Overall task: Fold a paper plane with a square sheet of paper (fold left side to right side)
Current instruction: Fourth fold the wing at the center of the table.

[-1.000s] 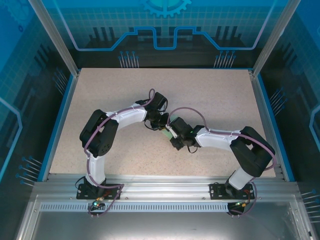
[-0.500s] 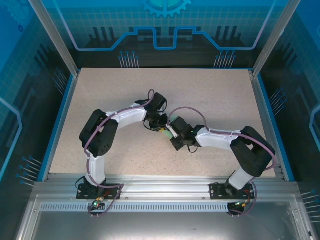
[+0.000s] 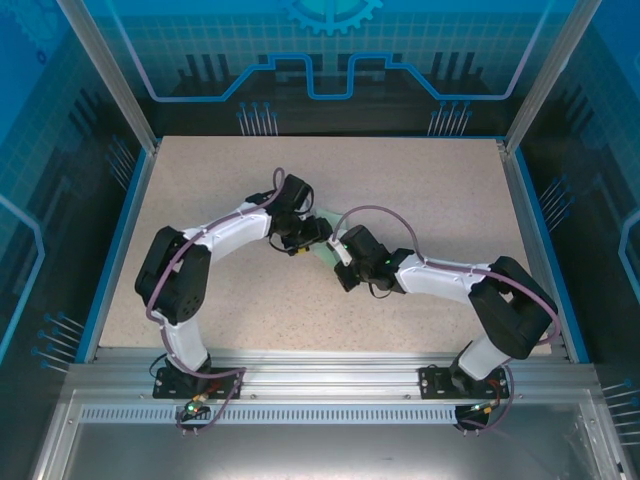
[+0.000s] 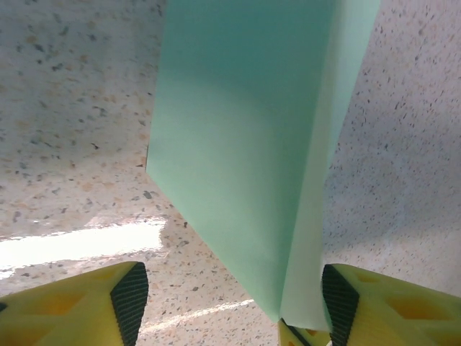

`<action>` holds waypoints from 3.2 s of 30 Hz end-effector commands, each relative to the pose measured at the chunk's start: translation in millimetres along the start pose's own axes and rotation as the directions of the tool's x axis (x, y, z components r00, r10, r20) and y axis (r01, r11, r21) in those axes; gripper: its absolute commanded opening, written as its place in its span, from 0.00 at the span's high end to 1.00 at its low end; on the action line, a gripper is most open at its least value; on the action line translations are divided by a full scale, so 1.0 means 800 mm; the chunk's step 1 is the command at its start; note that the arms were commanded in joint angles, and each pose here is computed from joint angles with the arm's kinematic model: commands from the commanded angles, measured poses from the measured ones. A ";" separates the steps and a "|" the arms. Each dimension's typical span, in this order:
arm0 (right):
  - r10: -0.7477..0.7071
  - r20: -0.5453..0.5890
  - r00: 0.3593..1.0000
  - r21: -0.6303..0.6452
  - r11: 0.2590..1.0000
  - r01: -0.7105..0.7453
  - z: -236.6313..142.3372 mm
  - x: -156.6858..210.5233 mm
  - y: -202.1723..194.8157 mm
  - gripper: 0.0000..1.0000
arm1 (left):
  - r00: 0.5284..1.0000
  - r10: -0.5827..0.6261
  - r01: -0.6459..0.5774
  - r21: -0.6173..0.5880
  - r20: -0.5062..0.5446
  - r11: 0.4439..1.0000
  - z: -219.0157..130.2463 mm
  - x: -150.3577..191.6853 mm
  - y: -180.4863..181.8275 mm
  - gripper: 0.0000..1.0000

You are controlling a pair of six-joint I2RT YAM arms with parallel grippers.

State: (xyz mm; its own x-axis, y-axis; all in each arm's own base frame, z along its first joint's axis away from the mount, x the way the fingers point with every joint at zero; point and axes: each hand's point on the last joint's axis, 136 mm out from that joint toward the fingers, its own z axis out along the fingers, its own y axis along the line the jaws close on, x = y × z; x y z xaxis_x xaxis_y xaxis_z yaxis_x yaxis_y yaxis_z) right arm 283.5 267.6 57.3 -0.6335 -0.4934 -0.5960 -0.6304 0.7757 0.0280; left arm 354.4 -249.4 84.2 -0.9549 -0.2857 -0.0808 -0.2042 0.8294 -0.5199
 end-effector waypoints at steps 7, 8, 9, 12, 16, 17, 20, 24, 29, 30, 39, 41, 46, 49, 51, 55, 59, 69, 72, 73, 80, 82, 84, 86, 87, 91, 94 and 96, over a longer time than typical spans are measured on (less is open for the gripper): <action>-0.018 -0.173 0.985 -0.008 1.000 0.016 0.010 0.065 -0.002 1.00 | 0.999 0.004 -0.012 0.191 0.045 0.981 -0.034 -0.016 -0.048 0.31; -0.016 -0.171 0.985 -0.011 1.000 0.014 0.010 0.064 -0.002 1.00 | 0.999 0.005 -0.014 0.192 0.049 0.981 -0.036 -0.018 -0.048 0.31; -0.013 -0.168 0.986 -0.013 1.000 0.011 0.009 0.063 -0.002 1.00 | 0.999 0.008 -0.018 0.190 0.053 0.982 -0.037 -0.018 -0.047 0.31; 0.011 -0.149 0.989 -0.034 0.999 -0.016 0.005 0.060 -0.004 1.00 | 0.997 0.018 -0.032 0.180 0.076 0.983 -0.044 -0.018 -0.041 0.31; 0.085 -0.114 0.990 -0.112 0.989 -0.097 -0.004 0.055 -0.009 1.00 | 0.994 0.029 -0.045 0.160 0.102 0.986 -0.049 -0.012 -0.028 0.32; 0.101 -0.108 0.989 -0.141 0.983 -0.116 -0.006 0.054 -0.009 1.00 | 0.994 0.030 -0.046 0.162 0.102 0.986 -0.048 -0.009 -0.025 0.32; 0.135 -0.097 0.986 -0.188 0.970 -0.151 -0.009 0.053 -0.011 1.00 | 0.996 0.035 -0.050 0.170 0.086 0.984 -0.040 0.003 -0.018 0.36; 0.171 -0.093 0.981 -0.221 0.957 -0.188 -0.010 0.053 -0.014 1.00 | 0.998 0.047 -0.054 0.155 0.046 0.986 -0.018 0.023 -0.011 0.47; 0.207 -0.090 0.974 -0.241 0.945 -0.223 -0.011 0.053 -0.020 1.00 | 0.997 0.073 -0.073 0.151 0.003 0.986 0.009 0.033 -0.024 0.61; 0.214 -0.091 0.973 -0.243 0.942 -0.230 -0.011 0.053 -0.021 1.00 | 0.997 0.081 -0.079 0.143 -0.006 0.987 0.015 0.035 -0.026 0.63; 0.256 -0.095 0.962 -0.252 0.929 -0.272 -0.009 0.055 -0.029 1.00 | 0.994 0.099 -0.092 0.128 -0.049 0.987 0.045 0.039 -0.037 0.75; 0.269 -0.100 0.958 -0.260 0.922 -0.286 -0.009 0.056 -0.030 1.00 | 0.993 0.101 -0.093 0.134 -0.056 0.987 0.050 0.039 -0.041 0.75; 0.311 -0.114 0.944 -0.280 0.901 -0.331 -0.006 0.058 -0.036 1.00 | 0.991 0.106 -0.094 0.140 -0.081 0.986 0.067 0.042 -0.047 0.73; 0.327 -0.122 0.937 -0.287 0.892 -0.349 -0.004 0.060 -0.038 1.00 | 0.991 0.104 -0.092 0.135 -0.088 0.987 0.074 0.042 -0.046 0.72; 0.332 -0.127 0.935 -0.289 0.889 -0.355 -0.004 0.061 -0.039 1.00 | 0.991 0.102 -0.090 0.132 -0.091 0.987 0.077 0.041 -0.045 0.72; 0.335 -0.140 0.932 -0.290 0.886 -0.362 -0.001 0.063 -0.039 1.00 | 0.990 0.102 -0.089 0.131 -0.096 0.987 0.082 0.041 -0.046 0.70; 0.337 -0.156 0.929 -0.292 0.882 -0.369 0.002 0.067 -0.038 1.00 | 0.990 0.097 -0.084 0.126 -0.098 0.988 0.087 0.040 -0.045 0.69; 0.345 -0.156 0.925 -0.291 0.879 -0.377 0.000 0.066 -0.040 1.00 | 0.990 0.088 -0.076 0.114 -0.109 0.991 0.095 0.040 -0.041 0.69; 0.345 -0.144 0.927 -0.294 0.880 -0.373 -0.003 0.063 -0.041 0.97 | 0.990 0.089 -0.077 0.112 -0.107 0.991 0.095 0.040 -0.041 0.69; 0.347 -0.138 0.928 -0.292 0.881 -0.373 -0.005 0.061 -0.041 0.93 | 0.990 0.088 -0.076 0.111 -0.107 0.991 0.095 0.040 -0.040 0.69; 0.346 -0.087 0.934 -0.281 0.891 -0.356 -0.016 0.044 -0.047 0.76 | 0.991 0.086 -0.074 0.105 -0.107 0.992 0.095 0.040 -0.039 0.69; 0.345 -0.077 0.935 -0.297 0.888 -0.352 -0.017 0.037 -0.045 0.71 | 0.990 0.089 -0.077 0.106 -0.106 0.991 0.095 0.040 -0.039 0.69; 0.346 -0.069 0.936 -0.310 0.884 -0.350 -0.017 0.030 -0.044 0.66 | 0.990 0.088 -0.077 0.106 -0.107 0.991 0.095 0.041 -0.039 0.69; 0.343 -0.066 0.937 -0.316 0.884 -0.345 -0.016 0.025 -0.044 0.63 | 0.991 0.089 -0.077 0.107 -0.104 0.991 0.094 0.039 -0.040 0.69; 0.342 -0.068 0.937 -0.318 0.883 -0.345 -0.014 0.024 -0.045 0.63 | 0.991 0.088 -0.077 0.107 -0.106 0.991 0.094 0.040 -0.039 0.69; 0.343 -0.075 0.936 -0.329 0.878 -0.348 -0.007 0.020 -0.044 0.62 | 0.991 0.091 -0.079 0.108 -0.102 0.991 0.092 0.039 -0.040 0.69; 0.345 -0.090 0.934 -0.333 0.874 -0.354 -0.001 0.023 -0.043 0.64 | 0.991 0.091 -0.080 0.106 -0.102 0.991 0.092 0.040 -0.040 0.69; 0.345 -0.097 0.934 -0.333 0.873 -0.357 0.003 0.023 -0.044 0.67 | 0.991 0.090 -0.080 0.105 -0.102 0.991 0.091 0.040 -0.040 0.69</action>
State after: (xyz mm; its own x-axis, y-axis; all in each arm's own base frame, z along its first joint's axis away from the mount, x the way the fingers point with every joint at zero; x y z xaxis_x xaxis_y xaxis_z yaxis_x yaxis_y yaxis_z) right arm 287.7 230.2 41.9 -0.8482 -0.2405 -0.4720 -0.4769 0.7347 0.4825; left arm 345.2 -313.7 32.3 -0.9847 -0.1696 -0.0390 -0.1141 0.7984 -0.5912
